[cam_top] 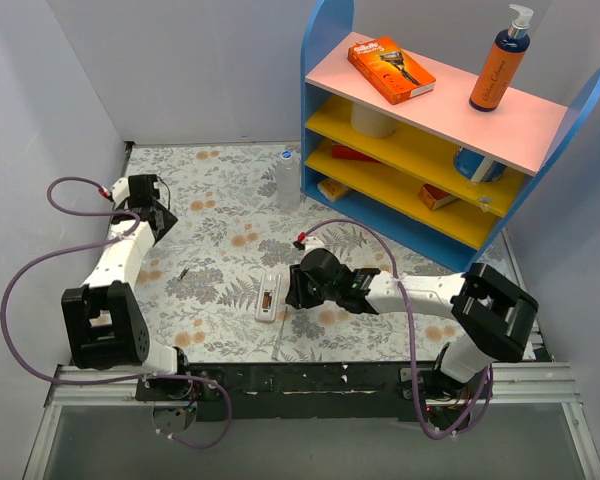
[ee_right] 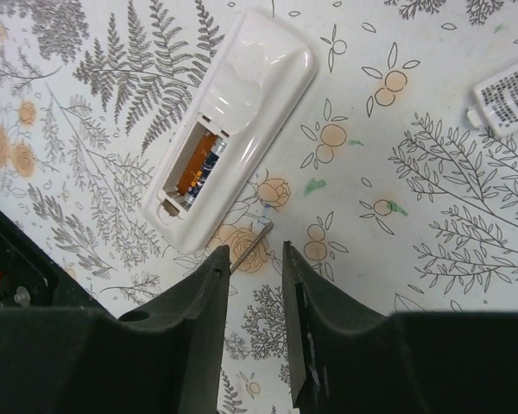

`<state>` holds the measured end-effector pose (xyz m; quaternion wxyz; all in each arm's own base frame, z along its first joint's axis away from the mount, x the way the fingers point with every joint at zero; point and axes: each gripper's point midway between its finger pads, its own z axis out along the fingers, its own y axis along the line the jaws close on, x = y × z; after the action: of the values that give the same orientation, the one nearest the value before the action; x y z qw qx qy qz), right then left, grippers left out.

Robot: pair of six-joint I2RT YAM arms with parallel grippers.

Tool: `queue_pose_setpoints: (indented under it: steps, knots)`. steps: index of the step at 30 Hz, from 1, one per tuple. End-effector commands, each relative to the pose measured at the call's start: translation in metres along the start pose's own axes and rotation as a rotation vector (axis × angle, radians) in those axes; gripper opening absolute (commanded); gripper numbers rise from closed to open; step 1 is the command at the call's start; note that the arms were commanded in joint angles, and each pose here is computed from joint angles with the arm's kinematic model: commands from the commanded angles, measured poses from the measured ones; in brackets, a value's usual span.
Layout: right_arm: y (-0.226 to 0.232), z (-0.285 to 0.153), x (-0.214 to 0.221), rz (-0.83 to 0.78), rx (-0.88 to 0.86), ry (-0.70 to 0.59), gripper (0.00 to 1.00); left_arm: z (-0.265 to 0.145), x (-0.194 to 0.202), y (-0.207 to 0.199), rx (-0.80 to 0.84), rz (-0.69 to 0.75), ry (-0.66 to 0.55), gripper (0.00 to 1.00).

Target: Unload the batteries from the remote control

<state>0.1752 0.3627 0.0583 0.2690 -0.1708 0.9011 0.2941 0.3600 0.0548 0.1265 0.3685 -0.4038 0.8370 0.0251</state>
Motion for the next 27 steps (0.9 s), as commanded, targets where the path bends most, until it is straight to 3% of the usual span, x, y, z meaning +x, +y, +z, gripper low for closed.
queue_pose_setpoints:
  steps: [1, 13, 22, 27]
  knots:
    - [0.005, -0.018, -0.017, 0.0, -0.021, -0.076, 0.37, 0.023, -0.008, 0.039, -0.204, 0.029, -0.001, 0.37]
    - [-0.003, -0.049, -0.031, -0.045, -0.015, -0.179, 0.37, 0.065, 0.014, 0.096, -0.337, -0.043, 0.121, 0.33]
    - [-0.013, -0.066, -0.039, -0.059, 0.01, -0.255, 0.37, 0.08, 0.043, 0.104, -0.335, -0.049, 0.23, 0.31]
    - [-0.013, -0.063, -0.032, -0.04, -0.001, -0.232, 0.38, 0.081, 0.048, 0.104, -0.327, -0.046, 0.257, 0.31]
